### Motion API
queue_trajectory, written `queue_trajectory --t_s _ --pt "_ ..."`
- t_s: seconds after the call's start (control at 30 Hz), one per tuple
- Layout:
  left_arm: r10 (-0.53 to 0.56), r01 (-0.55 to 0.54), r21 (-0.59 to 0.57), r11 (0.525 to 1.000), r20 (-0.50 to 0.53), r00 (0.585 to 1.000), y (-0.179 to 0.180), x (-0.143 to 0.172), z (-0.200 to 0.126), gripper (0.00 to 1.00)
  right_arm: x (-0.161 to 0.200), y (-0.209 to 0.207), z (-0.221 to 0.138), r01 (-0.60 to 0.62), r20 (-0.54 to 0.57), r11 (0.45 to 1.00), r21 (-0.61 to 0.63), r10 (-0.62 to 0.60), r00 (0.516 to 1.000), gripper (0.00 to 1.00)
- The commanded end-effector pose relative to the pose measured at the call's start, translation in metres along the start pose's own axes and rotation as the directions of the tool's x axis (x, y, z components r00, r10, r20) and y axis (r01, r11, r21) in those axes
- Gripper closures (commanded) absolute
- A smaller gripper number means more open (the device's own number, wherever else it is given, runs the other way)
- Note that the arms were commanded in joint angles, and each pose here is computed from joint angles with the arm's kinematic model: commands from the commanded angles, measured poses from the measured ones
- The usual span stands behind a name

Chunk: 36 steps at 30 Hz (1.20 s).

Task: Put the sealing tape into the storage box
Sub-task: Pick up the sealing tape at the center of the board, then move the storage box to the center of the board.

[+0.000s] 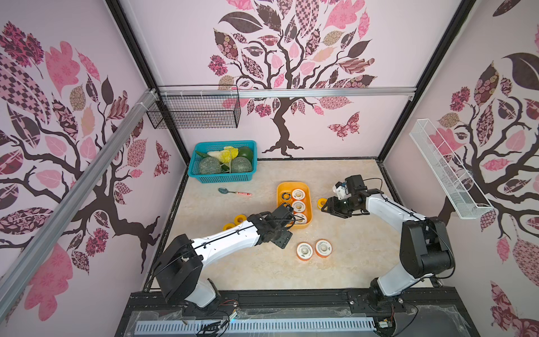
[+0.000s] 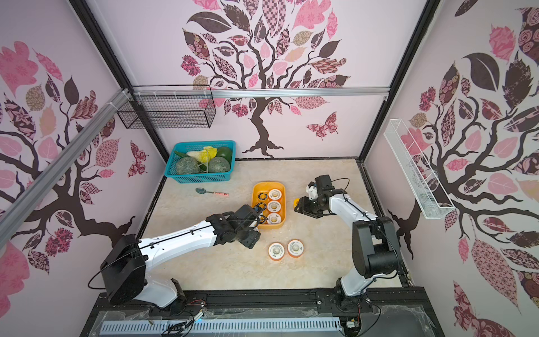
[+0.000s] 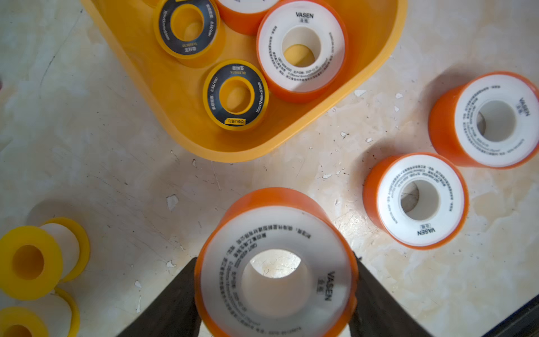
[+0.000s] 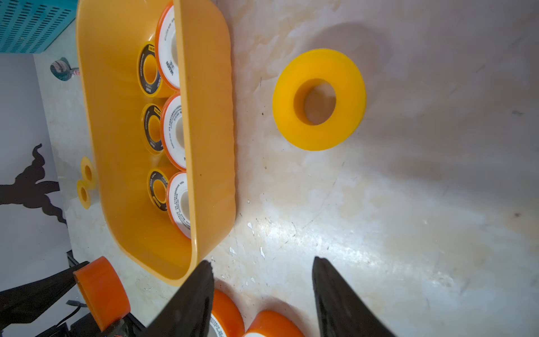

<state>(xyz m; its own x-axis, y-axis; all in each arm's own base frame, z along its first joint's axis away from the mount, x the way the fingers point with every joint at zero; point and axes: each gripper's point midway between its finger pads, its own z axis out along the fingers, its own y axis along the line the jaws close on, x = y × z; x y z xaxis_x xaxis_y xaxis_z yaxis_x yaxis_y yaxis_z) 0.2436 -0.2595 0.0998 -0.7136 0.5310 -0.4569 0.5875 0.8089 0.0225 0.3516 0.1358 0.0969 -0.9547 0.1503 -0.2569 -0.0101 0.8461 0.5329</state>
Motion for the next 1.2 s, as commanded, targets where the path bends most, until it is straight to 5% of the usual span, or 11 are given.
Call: queue_trajectory --t_s 0.0,0.53,1.17 --pt "-0.044 0.044 -0.017 0.999 0.019 0.999 0.009 -0.009 -0.013 0.34 -0.02 0.017 -0.002 0.024 0.014 0.997 -0.07 -0.023 1.0 0.45" --pt "-0.188 0.189 -0.018 0.982 0.062 0.98 0.044 -0.047 -0.039 0.34 -0.056 0.047 0.047 0.053 -0.047 0.993 -0.104 -0.058 0.997 0.62" --pt "-0.23 0.236 -0.05 0.971 0.101 0.968 0.075 -0.103 -0.032 0.34 -0.038 0.053 0.072 0.053 -0.12 0.994 -0.1 -0.065 0.991 0.86"
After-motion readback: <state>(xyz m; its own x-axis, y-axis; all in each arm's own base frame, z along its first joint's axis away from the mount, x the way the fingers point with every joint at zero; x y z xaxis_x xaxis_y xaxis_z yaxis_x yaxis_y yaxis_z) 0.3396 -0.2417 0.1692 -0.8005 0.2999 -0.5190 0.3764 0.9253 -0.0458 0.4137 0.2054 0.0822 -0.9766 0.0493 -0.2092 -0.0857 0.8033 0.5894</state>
